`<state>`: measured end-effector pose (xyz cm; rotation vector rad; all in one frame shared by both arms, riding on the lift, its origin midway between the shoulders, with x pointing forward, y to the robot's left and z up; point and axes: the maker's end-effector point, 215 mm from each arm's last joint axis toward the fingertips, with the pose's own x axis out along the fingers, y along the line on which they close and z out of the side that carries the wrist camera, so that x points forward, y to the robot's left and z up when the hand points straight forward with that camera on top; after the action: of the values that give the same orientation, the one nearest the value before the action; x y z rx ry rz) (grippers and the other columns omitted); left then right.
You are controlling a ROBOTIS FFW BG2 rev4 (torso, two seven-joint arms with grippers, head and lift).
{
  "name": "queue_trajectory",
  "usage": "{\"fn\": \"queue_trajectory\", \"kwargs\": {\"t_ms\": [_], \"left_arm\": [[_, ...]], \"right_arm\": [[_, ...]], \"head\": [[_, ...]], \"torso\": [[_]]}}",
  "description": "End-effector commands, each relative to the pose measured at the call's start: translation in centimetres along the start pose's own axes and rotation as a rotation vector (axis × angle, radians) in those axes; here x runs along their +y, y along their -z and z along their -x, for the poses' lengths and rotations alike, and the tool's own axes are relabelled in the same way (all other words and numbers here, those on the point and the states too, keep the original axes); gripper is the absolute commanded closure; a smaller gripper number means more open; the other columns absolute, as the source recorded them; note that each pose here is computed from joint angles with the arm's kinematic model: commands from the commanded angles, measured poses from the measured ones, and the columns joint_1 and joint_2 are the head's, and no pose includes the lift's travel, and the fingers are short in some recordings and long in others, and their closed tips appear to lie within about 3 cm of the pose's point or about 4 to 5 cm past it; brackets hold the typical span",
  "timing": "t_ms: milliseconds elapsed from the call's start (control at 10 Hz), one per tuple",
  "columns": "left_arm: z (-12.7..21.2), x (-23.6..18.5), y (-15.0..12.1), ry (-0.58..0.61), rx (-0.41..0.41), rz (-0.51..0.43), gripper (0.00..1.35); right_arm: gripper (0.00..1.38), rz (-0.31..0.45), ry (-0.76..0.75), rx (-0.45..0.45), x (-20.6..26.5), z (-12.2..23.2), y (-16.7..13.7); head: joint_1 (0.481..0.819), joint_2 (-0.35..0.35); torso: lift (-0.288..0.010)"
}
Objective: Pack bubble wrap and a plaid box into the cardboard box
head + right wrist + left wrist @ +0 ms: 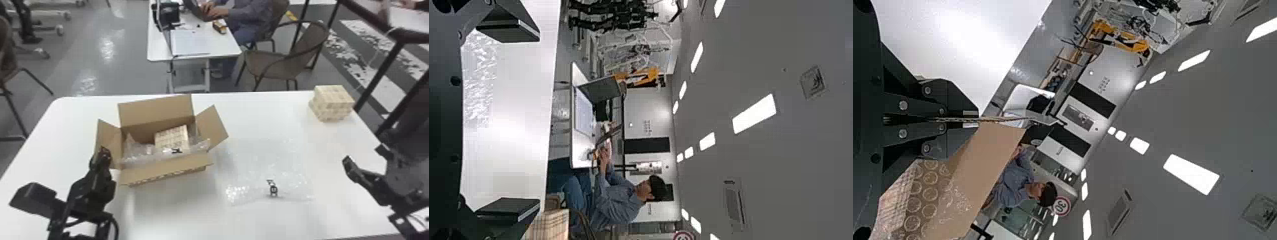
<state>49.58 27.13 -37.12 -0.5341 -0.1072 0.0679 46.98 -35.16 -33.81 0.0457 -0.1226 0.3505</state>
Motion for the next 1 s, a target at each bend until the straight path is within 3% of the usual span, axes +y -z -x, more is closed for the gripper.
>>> {"fn": "queue_trajectory", "kwargs": {"t_ms": [0, 200, 500, 700, 900], "left_arm": [[0.0, 0.1, 0.1, 0.0, 0.003, 0.0, 1.21], [0.1, 0.6, 0.1, -0.009, 0.006, -0.008, 1.21], [-0.1, 2.7, -1.1, -0.058, -0.018, -0.037, 1.21], [0.4, 7.1, -3.3, -0.14, -0.049, -0.102, 1.21], [1.1, 11.7, -6.8, -0.231, -0.097, -0.191, 1.21]], "right_arm": [[0.13, 0.013, 0.047, 0.04, -0.6, 3.6, 2.8], [0.13, -0.037, 0.086, 0.059, -0.3, 5.7, 4.8], [0.13, -0.068, 0.077, 0.054, 0.4, 5.5, 5.3], [0.13, -0.08, 0.06, 0.055, 0.8, 5.0, 5.5], [0.13, -0.088, 0.047, 0.048, 1.1, 4.5, 5.3]], "head": [[0.695, -0.078], [0.695, -0.113], [0.695, -0.105], [0.695, -0.074], [0.695, 0.001]], "torso": [[-0.11], [-0.11], [-0.11], [-0.11], [-0.11]]}}
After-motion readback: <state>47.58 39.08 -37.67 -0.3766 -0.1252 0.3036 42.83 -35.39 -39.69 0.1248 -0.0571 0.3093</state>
